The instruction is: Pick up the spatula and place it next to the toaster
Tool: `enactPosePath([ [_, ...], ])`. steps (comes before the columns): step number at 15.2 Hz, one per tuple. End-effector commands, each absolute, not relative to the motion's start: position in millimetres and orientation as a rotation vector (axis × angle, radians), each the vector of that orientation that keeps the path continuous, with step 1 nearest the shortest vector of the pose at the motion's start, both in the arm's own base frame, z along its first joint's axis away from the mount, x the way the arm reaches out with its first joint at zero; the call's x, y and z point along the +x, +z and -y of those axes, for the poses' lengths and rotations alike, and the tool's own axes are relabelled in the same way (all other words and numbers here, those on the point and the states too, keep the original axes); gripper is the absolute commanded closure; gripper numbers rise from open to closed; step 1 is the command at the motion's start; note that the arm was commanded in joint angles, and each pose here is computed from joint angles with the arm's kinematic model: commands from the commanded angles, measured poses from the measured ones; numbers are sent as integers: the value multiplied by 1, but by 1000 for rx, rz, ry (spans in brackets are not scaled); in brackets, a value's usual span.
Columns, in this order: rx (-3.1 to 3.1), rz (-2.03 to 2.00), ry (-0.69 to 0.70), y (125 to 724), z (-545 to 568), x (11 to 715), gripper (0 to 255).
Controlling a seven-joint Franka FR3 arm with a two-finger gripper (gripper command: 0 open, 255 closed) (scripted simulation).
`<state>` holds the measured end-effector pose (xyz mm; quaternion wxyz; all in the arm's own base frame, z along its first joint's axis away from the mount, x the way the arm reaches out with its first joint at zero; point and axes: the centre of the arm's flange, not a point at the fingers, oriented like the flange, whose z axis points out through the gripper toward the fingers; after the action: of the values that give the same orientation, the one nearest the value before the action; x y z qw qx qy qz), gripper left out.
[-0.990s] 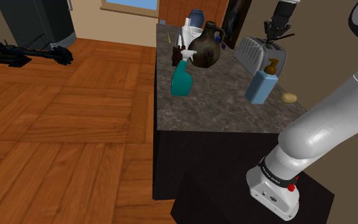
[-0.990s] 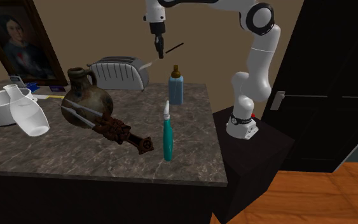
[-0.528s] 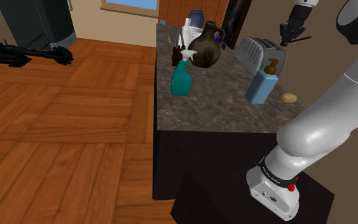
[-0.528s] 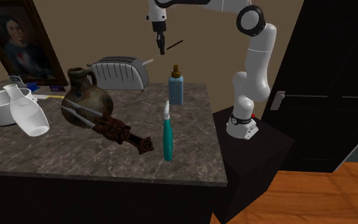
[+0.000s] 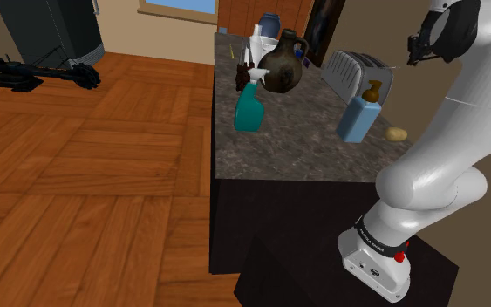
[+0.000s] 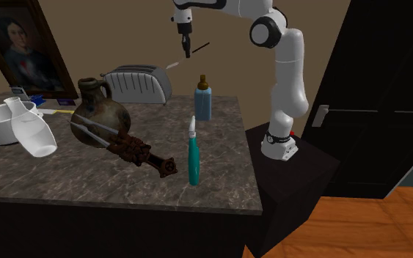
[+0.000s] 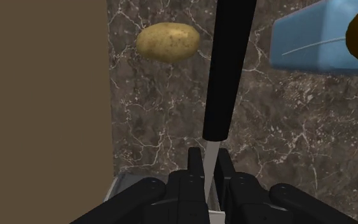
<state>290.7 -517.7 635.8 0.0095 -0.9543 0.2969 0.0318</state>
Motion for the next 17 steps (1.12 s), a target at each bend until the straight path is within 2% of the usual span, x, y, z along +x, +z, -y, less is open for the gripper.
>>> enactPosePath([
  [1, -2981, -923, 99, 630, 531, 280, 255],
  [17, -2981, -923, 99, 545, 531, 280, 255],
])
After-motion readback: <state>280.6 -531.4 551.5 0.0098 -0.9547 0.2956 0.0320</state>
